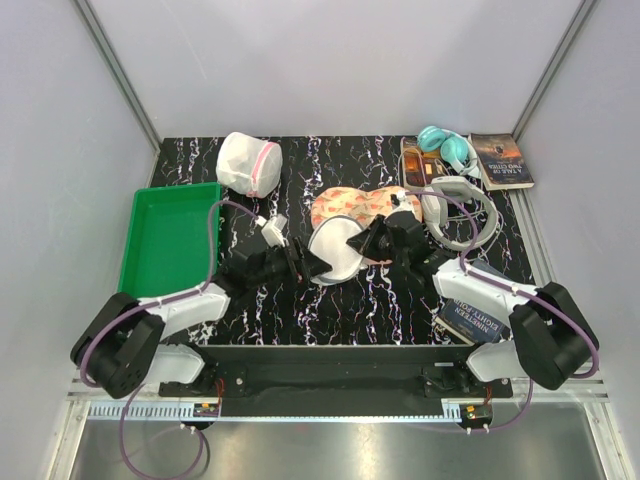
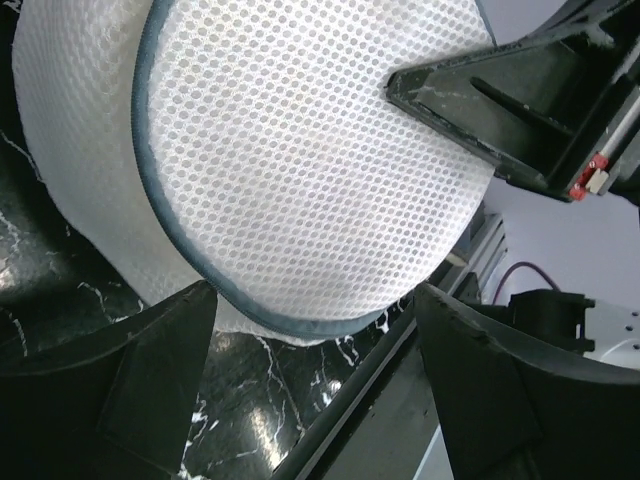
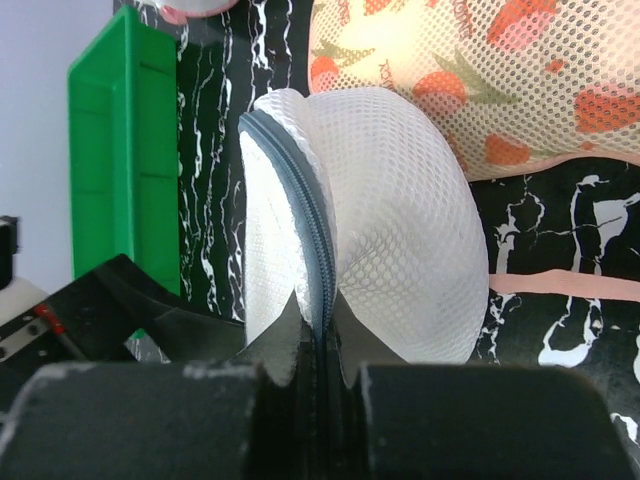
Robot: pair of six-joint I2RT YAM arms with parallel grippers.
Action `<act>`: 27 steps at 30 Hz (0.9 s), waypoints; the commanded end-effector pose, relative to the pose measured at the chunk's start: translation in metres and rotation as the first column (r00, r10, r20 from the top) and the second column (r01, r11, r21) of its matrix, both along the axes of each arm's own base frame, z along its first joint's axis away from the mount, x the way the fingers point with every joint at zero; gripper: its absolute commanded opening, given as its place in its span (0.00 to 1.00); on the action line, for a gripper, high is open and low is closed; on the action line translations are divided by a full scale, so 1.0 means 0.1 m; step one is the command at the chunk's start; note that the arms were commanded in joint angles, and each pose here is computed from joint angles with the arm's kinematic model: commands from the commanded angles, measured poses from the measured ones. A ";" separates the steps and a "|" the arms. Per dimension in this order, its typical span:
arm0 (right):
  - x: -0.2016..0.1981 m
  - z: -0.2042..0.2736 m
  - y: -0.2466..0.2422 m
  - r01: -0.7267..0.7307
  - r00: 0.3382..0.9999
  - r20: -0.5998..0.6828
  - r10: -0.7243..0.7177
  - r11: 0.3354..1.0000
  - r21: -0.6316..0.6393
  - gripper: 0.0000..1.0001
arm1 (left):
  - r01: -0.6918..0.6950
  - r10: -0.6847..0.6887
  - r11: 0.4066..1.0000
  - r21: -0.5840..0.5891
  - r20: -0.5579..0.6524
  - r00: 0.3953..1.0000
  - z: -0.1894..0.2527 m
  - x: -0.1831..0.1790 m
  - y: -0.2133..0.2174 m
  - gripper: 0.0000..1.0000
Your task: Unzip the laundry bag and remove the bra
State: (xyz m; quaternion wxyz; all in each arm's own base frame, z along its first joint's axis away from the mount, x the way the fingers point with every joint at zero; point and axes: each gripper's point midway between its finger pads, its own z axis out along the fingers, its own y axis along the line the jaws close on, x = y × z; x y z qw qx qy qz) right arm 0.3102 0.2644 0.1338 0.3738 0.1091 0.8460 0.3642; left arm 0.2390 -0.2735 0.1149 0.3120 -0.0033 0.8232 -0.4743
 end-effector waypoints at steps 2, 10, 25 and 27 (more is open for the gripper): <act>0.15 0.28 0.05 0.058 0.995 0.081 -0.064 0.995 0.081 0.00 | -0.002 0.007 0.992 -0.123 0.037 0.999 0.17 0.12 -0.16 0.80; 0.10 0.23 0.09 0.022 0.997 0.072 -0.028 0.997 0.078 0.00 | -0.014 0.020 0.988 -0.155 0.034 0.999 0.19 0.20 -0.21 0.12; -0.32 0.48 -0.26 -0.192 0.888 0.352 0.298 0.933 -0.305 0.82 | 0.072 -0.076 0.991 -0.112 -0.032 0.997 0.54 0.34 0.23 0.00; -0.42 0.42 -0.22 -0.263 0.853 0.356 0.381 0.904 -0.338 0.78 | 0.068 -0.076 0.987 -0.145 -0.056 0.996 0.63 0.36 0.29 0.00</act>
